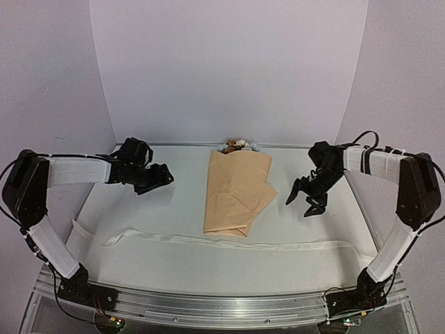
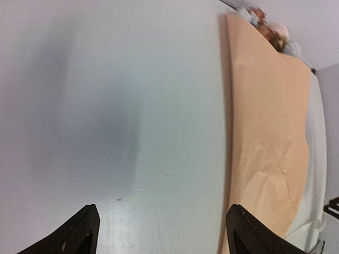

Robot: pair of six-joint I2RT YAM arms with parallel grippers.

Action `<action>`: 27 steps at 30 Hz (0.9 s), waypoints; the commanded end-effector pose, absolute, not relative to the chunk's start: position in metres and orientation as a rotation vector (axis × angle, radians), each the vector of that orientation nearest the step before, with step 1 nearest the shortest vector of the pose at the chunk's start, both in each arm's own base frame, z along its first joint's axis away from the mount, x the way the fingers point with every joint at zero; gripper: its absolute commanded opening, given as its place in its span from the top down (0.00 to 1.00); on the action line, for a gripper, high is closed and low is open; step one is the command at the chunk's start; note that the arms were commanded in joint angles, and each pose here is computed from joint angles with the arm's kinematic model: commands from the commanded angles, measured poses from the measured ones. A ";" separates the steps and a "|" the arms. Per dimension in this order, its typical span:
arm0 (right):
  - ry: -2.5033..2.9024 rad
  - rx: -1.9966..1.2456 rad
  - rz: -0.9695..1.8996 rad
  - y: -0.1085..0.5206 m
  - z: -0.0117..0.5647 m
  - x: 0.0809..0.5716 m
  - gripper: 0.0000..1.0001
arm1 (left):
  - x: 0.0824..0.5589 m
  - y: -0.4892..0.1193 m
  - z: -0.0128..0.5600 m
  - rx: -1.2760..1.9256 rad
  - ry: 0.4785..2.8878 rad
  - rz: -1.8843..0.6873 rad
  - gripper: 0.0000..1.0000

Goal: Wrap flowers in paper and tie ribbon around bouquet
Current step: Pick up the folded bouquet from the center of the board.

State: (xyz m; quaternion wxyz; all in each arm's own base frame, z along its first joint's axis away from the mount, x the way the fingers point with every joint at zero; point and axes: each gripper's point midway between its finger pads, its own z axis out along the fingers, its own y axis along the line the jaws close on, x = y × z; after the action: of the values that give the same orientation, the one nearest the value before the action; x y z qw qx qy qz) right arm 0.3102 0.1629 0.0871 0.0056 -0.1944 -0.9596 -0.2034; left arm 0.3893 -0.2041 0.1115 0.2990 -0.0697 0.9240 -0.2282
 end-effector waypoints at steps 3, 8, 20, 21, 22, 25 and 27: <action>-3.021 -0.544 -0.894 0.239 0.084 0.356 0.28 | 0.395 -0.307 0.114 0.090 2.416 -1.015 0.17; -3.001 -0.546 -0.935 0.262 0.070 0.369 0.34 | 0.392 -0.340 0.095 0.144 2.429 -1.131 0.18; -2.920 -0.502 -1.020 0.294 0.042 0.387 0.47 | 0.381 -0.376 0.059 0.242 2.501 -1.288 0.32; -2.910 -0.515 -1.018 0.294 0.039 0.387 0.48 | 0.381 -0.378 0.057 0.240 2.505 -1.292 0.33; -2.905 -0.521 -1.023 0.296 0.036 0.388 0.50 | 0.380 -0.379 0.055 0.238 2.510 -1.295 0.34; -2.892 -0.539 -1.032 0.300 0.029 0.390 0.55 | 0.380 -0.382 0.050 0.230 2.524 -1.297 0.41; -2.880 -0.552 -1.043 0.303 0.027 0.392 0.60 | 0.381 -0.383 0.046 0.225 2.534 -1.302 0.46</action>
State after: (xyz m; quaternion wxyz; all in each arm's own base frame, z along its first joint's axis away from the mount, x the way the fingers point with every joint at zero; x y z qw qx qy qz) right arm 0.3790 0.2866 0.0228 0.0216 -0.1769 -0.9342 -0.3090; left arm 0.3745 -0.3695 0.0385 0.1394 0.0707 0.8882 -0.4321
